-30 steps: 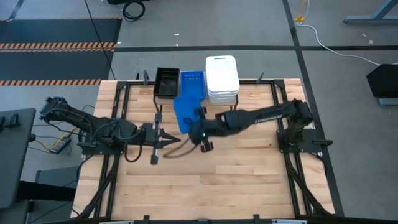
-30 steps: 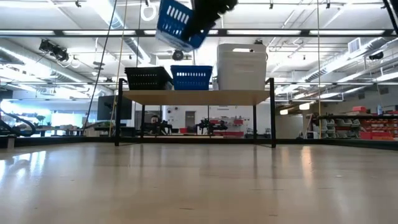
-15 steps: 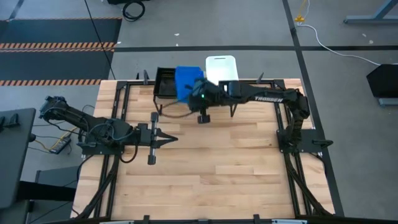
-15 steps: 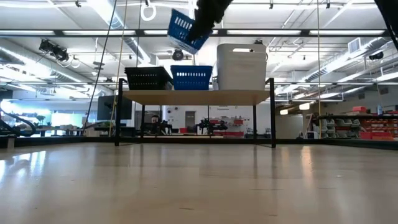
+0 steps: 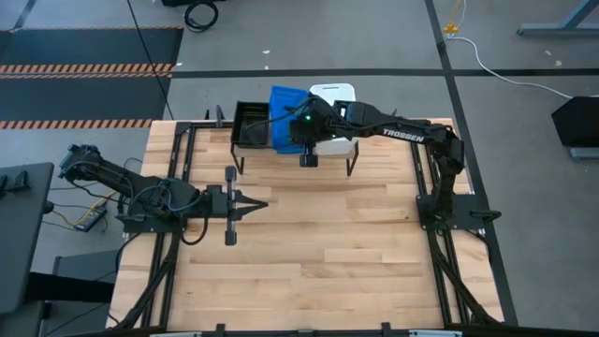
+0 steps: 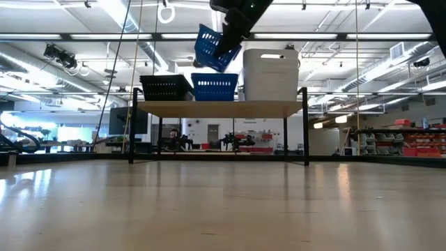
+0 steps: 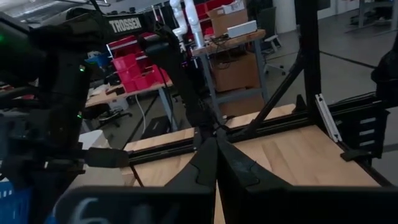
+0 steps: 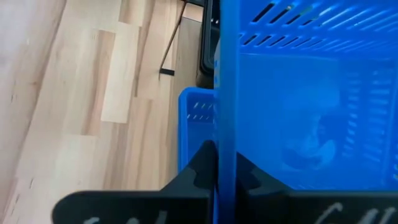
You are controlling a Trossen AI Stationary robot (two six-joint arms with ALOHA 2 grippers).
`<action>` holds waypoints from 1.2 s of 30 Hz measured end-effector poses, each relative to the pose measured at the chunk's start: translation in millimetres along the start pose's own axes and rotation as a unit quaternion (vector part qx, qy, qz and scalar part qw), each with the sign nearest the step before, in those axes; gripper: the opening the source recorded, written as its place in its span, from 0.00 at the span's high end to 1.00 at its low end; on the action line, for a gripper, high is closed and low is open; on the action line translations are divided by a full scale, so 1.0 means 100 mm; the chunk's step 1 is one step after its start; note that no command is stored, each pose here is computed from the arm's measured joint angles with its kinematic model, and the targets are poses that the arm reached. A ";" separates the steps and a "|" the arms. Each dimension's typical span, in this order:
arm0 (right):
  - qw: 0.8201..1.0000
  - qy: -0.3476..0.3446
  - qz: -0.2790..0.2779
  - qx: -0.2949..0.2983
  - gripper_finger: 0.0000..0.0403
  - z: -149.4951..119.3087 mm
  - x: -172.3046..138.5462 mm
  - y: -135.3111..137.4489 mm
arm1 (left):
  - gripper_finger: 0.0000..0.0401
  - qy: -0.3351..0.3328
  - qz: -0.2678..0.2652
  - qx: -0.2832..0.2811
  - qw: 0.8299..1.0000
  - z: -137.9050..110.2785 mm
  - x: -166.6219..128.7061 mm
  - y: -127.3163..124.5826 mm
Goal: Stack baskets on shelf by color
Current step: Stack the blue bin on top of the other blue bins on the shelf
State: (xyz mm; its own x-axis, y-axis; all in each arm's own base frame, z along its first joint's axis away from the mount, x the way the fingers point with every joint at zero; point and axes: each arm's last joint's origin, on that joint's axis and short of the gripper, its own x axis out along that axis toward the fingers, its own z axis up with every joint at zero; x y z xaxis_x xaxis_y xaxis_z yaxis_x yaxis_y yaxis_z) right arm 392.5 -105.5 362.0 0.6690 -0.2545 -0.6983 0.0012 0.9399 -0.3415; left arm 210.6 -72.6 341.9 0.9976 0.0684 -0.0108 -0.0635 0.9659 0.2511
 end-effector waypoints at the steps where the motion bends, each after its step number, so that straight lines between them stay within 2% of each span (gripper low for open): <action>1: 1.000 0.000 0.001 0.000 0.97 0.00 0.00 0.00 | 0.98 0.000 0.001 0.000 1.000 0.00 0.00 0.00; 10: 1.000 0.022 0.010 -0.001 0.96 -0.10 0.11 0.05 | 0.98 0.000 0.001 0.001 1.000 0.00 0.00 0.00; 24: 1.000 0.018 -0.012 0.001 0.75 -0.09 0.13 0.03 | 0.98 0.000 0.001 -0.001 1.000 0.00 0.00 0.00; 32: 1.000 0.018 -0.010 0.002 0.74 -0.09 0.14 0.04 | 0.98 0.000 0.001 -0.001 1.000 0.00 0.00 0.00; 36: 1.000 0.010 0.009 0.013 0.74 -0.08 0.13 0.06 | 0.98 0.000 0.001 -0.001 1.000 0.00 0.00 0.00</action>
State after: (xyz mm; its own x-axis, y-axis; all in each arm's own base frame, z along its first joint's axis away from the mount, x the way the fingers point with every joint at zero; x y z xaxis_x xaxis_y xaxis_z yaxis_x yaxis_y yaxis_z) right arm 395.4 -105.0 345.4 0.6545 -0.2420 -0.7163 0.0093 0.9499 -0.3124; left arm 210.6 -72.5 341.6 0.9975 0.0705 -0.0097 -0.0659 0.9661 0.2495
